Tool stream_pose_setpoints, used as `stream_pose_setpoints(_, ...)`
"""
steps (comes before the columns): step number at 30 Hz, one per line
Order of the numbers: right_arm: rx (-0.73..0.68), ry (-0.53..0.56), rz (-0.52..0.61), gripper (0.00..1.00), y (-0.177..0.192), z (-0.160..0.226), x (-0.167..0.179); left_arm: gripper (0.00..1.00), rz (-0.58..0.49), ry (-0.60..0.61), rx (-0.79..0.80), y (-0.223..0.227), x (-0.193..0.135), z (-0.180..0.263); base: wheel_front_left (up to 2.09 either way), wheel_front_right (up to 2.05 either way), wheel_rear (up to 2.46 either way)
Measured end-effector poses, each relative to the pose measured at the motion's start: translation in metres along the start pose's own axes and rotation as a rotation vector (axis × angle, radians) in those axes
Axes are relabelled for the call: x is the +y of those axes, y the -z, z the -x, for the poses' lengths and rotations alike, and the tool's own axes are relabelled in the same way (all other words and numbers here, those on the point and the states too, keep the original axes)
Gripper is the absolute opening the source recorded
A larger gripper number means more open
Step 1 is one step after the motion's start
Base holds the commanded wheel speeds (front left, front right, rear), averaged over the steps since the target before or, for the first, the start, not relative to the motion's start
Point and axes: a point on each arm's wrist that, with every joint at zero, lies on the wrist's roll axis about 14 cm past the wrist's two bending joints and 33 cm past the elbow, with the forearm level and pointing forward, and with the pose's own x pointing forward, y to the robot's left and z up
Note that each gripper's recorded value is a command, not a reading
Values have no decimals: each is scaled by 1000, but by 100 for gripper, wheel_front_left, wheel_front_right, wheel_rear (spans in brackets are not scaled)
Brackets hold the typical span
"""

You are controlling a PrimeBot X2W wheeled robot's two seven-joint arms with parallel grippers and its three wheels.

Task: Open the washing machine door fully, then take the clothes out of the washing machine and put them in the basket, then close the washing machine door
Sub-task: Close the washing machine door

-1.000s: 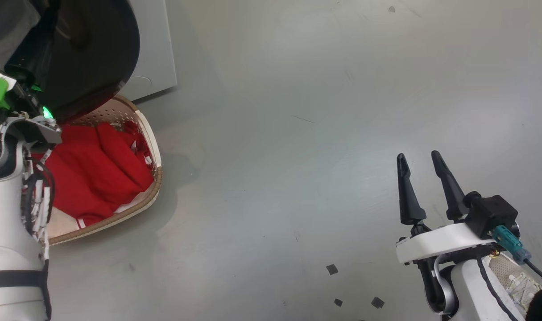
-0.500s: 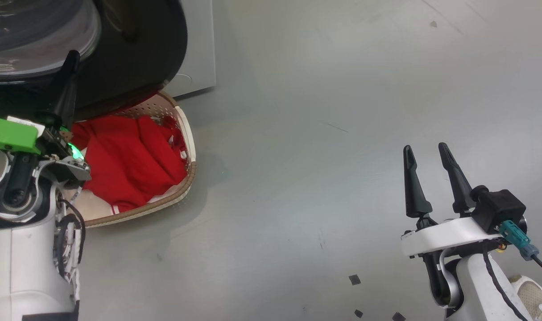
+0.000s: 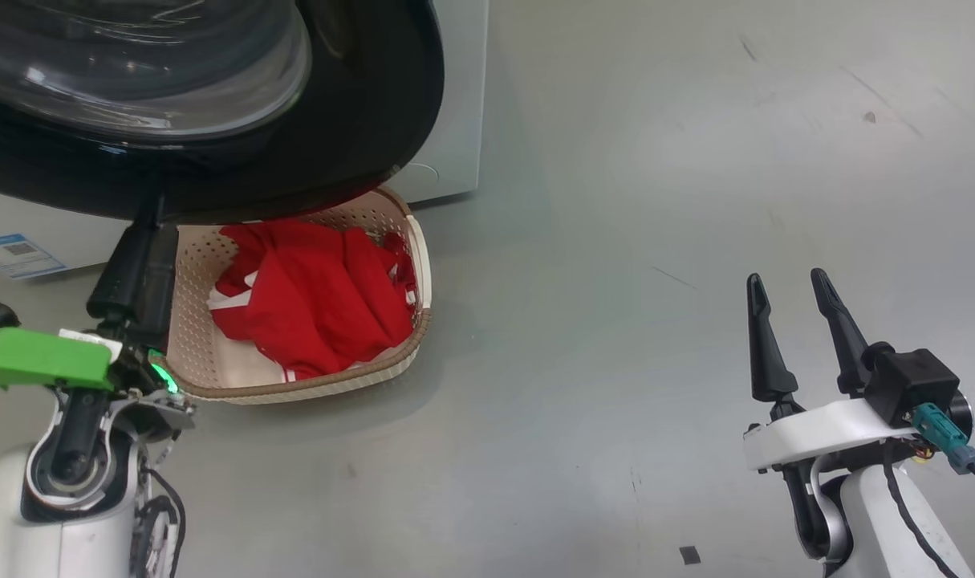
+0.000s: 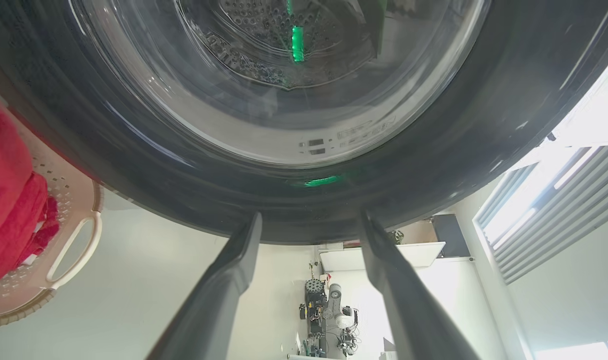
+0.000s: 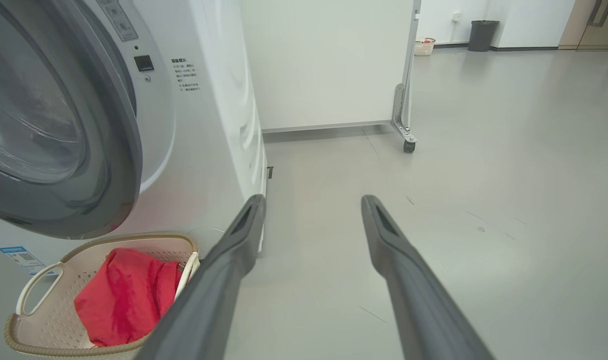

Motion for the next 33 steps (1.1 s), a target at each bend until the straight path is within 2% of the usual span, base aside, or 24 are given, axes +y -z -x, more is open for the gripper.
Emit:
stream_pose_setpoints(4, -1, -15, 3, 100, -1, 4, 3, 100, -46, 11, -17, -1, -11, 19, 0, 0, 0)
stream_pose_setpoints(9, -13, -35, 15, 100, -5, 8, 6, 100, -165, 31, -53, -3, -30, 38, 0, 0, 0)
stream_pose_setpoints(16, -37, -72, 17, 100, -13, 13, 17, 100, -474, 33, -100, -9, -52, 67, 0, 0, 0)
stream_pose_setpoints(20, -44, -76, 21, 100, -16, 17, 19, 100, -740, 45, -115, -12, -69, 79, 0, 0, 0)
stream_pose_setpoints(21, -51, -84, 21, 100, -18, 19, 22, 100, -900, 38, -116, -14, -71, 87, 0, 0, 0)
stream_pose_setpoints(22, -52, -87, 22, 100, -18, 20, 23, 100, -977, 29, -118, -16, -71, 92, 0, 0, 0)
stream_pose_setpoints(25, -59, -96, 23, 100, -21, 22, 25, 100, -1120, -2, -132, -21, -64, 106, 0, 0, 0)
stream_pose_setpoints(28, -65, -102, 24, 100, -22, 24, 26, 100, -1204, -55, -128, -24, -48, 120, 0, 0, 0)
stream_pose_setpoints(33, -65, -100, 26, 100, -22, 29, 26, 100, -1268, -104, -142, -23, -33, 136, 0, 0, 0)
